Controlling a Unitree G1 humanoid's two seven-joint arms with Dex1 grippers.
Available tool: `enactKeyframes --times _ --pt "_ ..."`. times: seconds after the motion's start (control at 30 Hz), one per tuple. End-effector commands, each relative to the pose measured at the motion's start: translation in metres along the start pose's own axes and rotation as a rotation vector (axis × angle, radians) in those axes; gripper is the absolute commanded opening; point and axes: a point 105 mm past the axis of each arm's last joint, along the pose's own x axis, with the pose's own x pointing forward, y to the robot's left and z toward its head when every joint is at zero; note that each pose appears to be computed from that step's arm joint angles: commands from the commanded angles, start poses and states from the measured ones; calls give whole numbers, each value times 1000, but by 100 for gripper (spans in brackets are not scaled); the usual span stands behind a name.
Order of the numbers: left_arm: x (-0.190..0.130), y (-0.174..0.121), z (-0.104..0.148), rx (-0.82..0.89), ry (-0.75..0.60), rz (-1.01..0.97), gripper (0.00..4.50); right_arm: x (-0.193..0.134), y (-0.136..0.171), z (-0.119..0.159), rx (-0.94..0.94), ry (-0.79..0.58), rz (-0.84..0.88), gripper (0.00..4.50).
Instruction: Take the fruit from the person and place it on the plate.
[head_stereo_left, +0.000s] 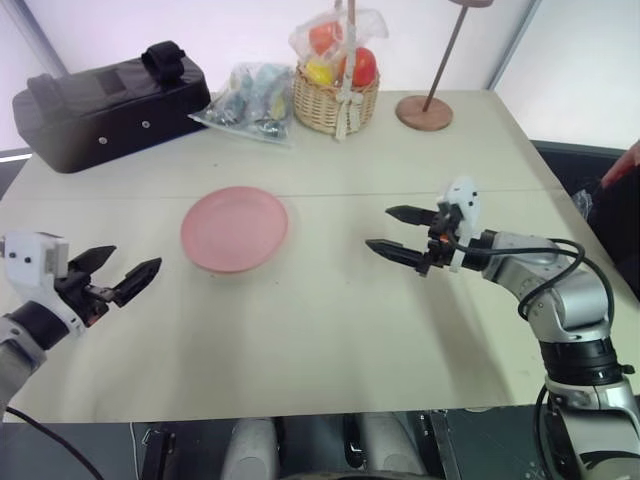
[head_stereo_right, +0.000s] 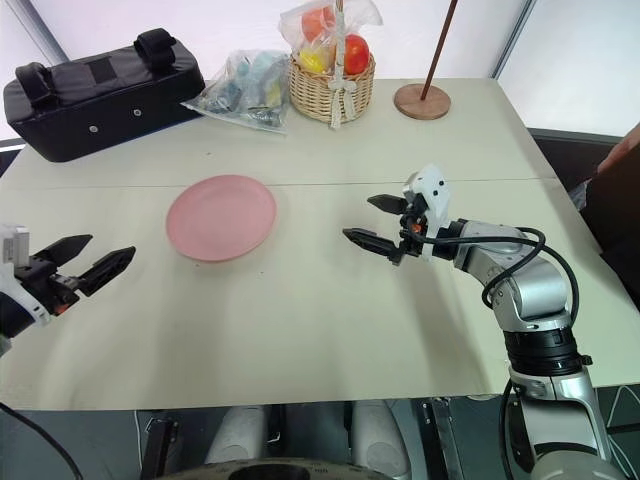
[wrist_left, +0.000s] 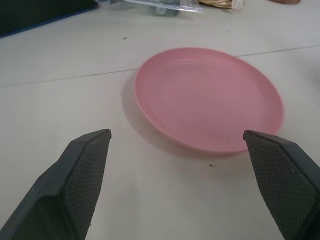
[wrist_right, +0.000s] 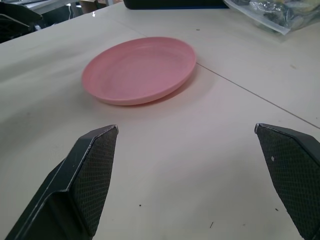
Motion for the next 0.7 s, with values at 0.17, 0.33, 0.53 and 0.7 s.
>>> enactKeyframes --times 0.17,0.33,0.53,0.7 --pt "-7 3 11 32 -27 16 444 -3 3 11 -31 -20 15 450" --pt "-5 3 13 38 -33 3 444 -2 2 10 -25 -25 15 450" --pt "-1 6 14 40 -38 -3 444 1 0 12 -33 -29 7 450" --pt "0 6 14 40 -35 -12 444 -1 1 11 -31 -29 -2 450"
